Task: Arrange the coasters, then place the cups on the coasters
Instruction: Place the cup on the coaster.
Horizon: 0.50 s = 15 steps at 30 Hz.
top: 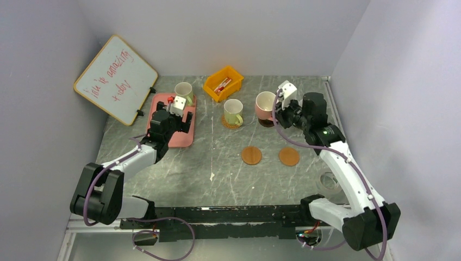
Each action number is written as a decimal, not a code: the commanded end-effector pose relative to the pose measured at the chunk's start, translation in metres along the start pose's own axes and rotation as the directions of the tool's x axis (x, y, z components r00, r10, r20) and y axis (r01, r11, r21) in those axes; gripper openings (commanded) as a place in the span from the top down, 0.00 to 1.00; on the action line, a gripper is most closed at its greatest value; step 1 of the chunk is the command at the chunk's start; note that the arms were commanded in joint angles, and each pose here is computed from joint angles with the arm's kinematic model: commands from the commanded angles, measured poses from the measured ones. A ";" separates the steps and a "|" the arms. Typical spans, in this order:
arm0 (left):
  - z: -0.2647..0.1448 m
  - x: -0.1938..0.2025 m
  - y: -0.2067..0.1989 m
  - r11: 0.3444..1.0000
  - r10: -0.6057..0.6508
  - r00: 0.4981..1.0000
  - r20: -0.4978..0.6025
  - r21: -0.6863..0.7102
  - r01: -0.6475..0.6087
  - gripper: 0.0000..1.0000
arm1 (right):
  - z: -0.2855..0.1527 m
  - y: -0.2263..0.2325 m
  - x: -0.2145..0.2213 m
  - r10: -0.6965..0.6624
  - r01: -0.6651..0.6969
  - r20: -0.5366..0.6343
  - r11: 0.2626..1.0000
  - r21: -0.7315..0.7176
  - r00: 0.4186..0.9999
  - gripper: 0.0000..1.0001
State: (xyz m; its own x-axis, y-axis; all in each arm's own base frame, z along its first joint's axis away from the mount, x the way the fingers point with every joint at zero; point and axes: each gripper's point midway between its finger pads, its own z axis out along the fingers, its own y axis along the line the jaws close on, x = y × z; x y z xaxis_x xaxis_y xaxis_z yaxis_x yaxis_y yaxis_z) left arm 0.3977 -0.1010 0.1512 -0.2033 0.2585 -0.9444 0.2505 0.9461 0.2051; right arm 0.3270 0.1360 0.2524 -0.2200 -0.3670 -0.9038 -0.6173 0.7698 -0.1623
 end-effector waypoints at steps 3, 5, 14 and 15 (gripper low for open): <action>0.004 -0.019 0.001 1.000 -0.014 0.998 0.055 0.001 0.014 0.04 | -0.032 -0.011 -0.034 -0.085 0.083 0.140 0.996 0.018 0.987 1.00; 0.005 -0.018 0.001 1.000 -0.013 0.999 0.050 0.002 0.013 0.04 | -0.035 -0.017 -0.024 -0.074 0.069 0.112 0.997 0.042 0.991 1.00; 0.007 -0.015 0.000 1.000 -0.012 0.999 0.043 0.008 0.011 0.04 | -0.065 -0.021 0.005 -0.108 0.095 0.092 0.986 0.139 0.990 1.00; 0.007 -0.015 0.000 1.000 -0.012 0.999 0.042 0.009 0.012 0.04 | -0.067 -0.021 0.008 -0.105 0.093 0.077 0.985 0.142 0.991 1.00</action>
State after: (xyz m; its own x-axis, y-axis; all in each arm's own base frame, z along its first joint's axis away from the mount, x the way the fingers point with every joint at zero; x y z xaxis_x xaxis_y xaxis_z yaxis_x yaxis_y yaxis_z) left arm 0.3980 -0.1018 0.1461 -0.2141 0.2625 -0.9409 0.2567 0.9445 0.2051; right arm 0.2878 0.0870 0.2367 -0.2376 -0.3962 -0.8869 -0.5667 0.7981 -0.2047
